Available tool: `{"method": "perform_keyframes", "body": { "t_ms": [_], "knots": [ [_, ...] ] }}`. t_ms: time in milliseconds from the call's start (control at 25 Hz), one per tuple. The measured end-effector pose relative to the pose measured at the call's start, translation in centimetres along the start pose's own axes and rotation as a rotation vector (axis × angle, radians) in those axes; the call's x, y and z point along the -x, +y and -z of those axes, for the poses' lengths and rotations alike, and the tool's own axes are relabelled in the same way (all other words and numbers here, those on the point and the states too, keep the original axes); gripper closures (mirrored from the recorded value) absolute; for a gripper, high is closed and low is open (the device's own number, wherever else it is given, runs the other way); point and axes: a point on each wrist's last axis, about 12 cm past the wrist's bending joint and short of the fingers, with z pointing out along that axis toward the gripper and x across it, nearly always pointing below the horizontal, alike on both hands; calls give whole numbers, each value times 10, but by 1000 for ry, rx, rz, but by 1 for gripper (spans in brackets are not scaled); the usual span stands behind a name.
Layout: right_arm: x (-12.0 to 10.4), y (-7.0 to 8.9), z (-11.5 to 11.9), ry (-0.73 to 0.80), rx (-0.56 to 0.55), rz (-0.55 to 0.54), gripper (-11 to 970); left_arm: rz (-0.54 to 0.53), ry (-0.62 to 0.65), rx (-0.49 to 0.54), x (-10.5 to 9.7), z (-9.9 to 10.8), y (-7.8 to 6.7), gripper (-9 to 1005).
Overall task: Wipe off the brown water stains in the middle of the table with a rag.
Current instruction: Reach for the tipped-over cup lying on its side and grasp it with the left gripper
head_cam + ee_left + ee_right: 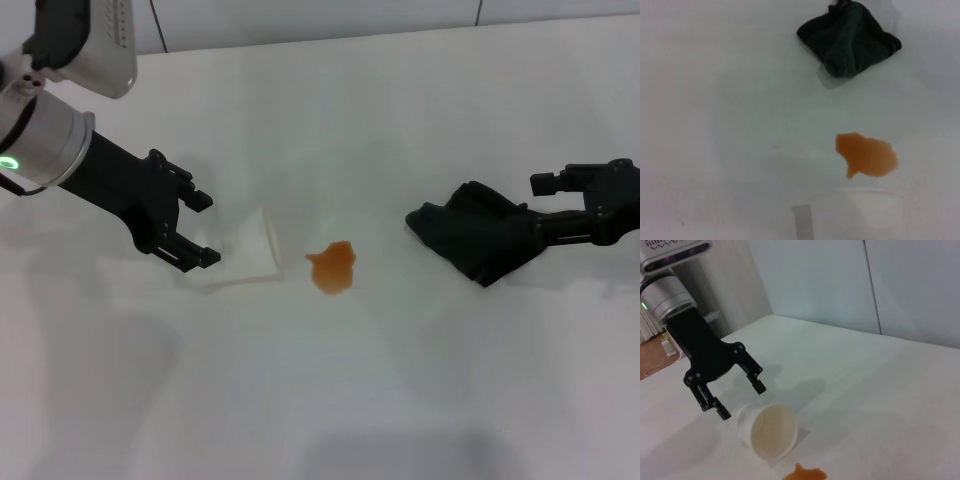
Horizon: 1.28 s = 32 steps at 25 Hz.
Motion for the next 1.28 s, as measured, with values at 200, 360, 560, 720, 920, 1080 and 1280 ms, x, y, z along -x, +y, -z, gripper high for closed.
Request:
{"method": "perform_keyframes", "body": {
  "t_ms": [200,360,560,720,920,1080,1280],
  "knots": [
    [2,0,0,-1,-2,8,152,-2,8,8,0,0,1,223],
    [3,0,0,-2,-2,12,151,-5,15,24,1,0,4,141],
    [5,-1,-1,-3,-1,16,151,-13,18,14,5,-9,3,103],
    [6,-1,-1,-3,0,18,151,-12,24,11,7,-13,3,104],
    [6,0,-2,-2,2,18,152,-5,30,22,6,-16,4,104],
    [6,0,-3,2,7,20,152,-6,32,19,7,-23,2,105],
    [7,1,-6,7,16,22,152,-11,30,12,7,-31,0,105]
  ]
}}
